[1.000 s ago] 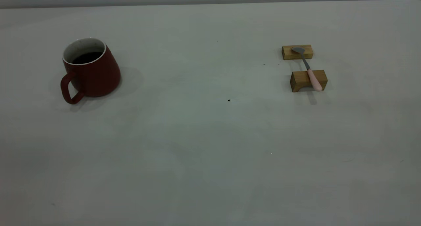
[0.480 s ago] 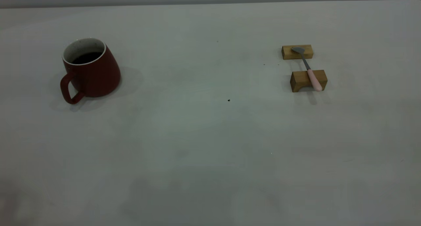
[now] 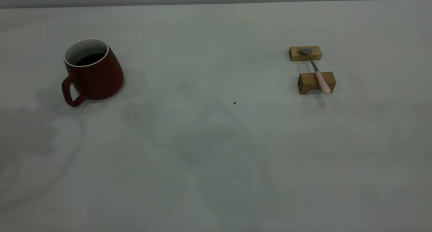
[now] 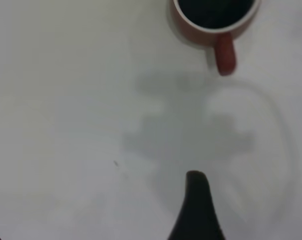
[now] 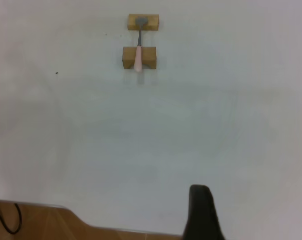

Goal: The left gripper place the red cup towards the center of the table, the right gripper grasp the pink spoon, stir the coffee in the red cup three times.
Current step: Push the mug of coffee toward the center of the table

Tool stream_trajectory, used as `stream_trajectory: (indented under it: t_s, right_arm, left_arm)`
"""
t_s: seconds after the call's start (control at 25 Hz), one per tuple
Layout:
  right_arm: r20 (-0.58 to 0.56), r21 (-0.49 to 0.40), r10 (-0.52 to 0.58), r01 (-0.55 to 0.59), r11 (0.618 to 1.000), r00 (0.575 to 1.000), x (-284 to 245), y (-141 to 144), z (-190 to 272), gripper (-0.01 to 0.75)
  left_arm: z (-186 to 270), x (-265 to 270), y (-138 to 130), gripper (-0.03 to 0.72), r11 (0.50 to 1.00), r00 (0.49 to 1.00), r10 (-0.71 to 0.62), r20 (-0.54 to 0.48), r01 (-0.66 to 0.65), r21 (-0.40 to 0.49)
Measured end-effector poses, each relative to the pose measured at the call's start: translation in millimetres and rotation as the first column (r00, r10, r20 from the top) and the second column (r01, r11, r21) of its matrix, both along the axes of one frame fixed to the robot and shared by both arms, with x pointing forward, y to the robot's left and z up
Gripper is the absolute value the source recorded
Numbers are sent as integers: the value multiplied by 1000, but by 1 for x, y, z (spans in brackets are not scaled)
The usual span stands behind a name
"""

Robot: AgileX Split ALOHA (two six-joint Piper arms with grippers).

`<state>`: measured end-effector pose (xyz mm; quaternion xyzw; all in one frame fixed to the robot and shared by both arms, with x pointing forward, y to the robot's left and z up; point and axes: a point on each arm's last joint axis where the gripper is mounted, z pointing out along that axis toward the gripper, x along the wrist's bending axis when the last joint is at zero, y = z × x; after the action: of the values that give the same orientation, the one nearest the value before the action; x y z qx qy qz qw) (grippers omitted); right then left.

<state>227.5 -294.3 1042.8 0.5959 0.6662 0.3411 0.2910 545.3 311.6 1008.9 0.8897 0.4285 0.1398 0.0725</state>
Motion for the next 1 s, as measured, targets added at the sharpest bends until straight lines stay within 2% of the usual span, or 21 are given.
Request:
stream_trajectory:
  t_s: [0.16,0.36,0.72,1.0]
  right_arm:
    - [0,0,0,0,1000,1000,0,0,0,592]
    - [0,0,0,0,1000,1000,0,0,0,592]
    - [0,0,0,0,1000,1000,0,0,0,592]
    - [0,0,0,0,1000,1000,0,0,0,592]
  left_arm:
    - [-29,45,2,661,984,984,-169,-52,172,49]
    - [-70,86,4,649,932,933,-345,-102,354,83]
    - [-148,110,5,624,854,857,-494,-147,510,103]
    - [-180,113,4,603,807,809,-564,-167,583,96]
